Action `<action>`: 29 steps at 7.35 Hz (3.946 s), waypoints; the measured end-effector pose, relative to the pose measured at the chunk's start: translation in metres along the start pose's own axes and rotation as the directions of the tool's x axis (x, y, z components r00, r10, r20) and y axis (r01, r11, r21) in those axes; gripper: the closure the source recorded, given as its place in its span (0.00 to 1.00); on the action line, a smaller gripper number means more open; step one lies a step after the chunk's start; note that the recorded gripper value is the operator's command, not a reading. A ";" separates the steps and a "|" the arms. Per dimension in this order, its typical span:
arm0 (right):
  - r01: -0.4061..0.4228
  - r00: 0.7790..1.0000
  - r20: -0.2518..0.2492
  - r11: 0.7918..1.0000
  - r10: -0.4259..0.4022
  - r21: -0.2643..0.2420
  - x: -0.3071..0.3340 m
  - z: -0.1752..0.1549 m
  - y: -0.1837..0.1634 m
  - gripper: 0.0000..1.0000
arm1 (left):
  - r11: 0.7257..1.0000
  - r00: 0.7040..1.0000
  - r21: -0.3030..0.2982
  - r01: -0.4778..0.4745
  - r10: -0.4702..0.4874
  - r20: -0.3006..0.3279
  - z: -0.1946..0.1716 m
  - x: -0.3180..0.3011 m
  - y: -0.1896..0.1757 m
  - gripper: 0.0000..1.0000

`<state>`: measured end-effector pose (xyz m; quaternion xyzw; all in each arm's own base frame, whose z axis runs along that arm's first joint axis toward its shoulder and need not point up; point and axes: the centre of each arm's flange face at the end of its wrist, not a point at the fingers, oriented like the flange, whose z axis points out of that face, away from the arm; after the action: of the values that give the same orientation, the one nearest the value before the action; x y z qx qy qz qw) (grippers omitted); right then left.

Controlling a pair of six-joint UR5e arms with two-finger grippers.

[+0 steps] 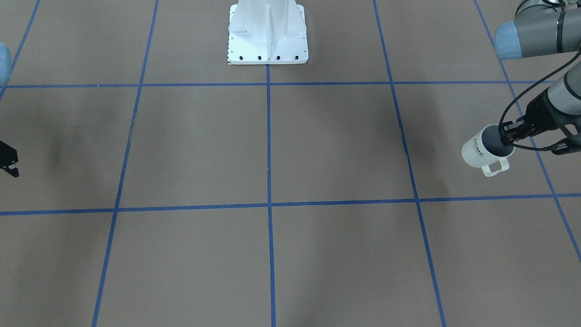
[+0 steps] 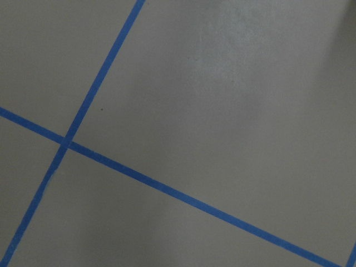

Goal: Left arm hands cup to right arm to dump lemon

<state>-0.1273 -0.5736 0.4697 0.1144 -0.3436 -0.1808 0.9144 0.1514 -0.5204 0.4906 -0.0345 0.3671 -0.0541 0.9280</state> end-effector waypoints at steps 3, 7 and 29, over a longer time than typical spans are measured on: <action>-0.013 1.000 0.026 1.000 0.014 -0.011 0.006 0.001 0.015 0.00 | 1.000 1.000 -0.001 0.010 -0.010 -0.004 0.026 -0.025 0.019 1.00; -0.015 0.999 0.028 1.000 0.015 -0.014 0.007 0.003 0.016 0.00 | 1.000 0.999 0.000 0.024 -0.024 -0.040 0.071 -0.029 0.021 0.01; -0.334 0.936 0.116 0.942 0.332 0.004 0.175 -0.035 0.211 0.00 | 0.965 0.972 0.121 -0.233 0.227 0.055 -0.037 -0.225 -0.010 0.00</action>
<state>0.0717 -0.4506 0.6165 0.0548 -0.4117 -0.0257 0.9093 -0.0380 -0.5026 0.6171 0.0662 0.3455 0.0314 0.9355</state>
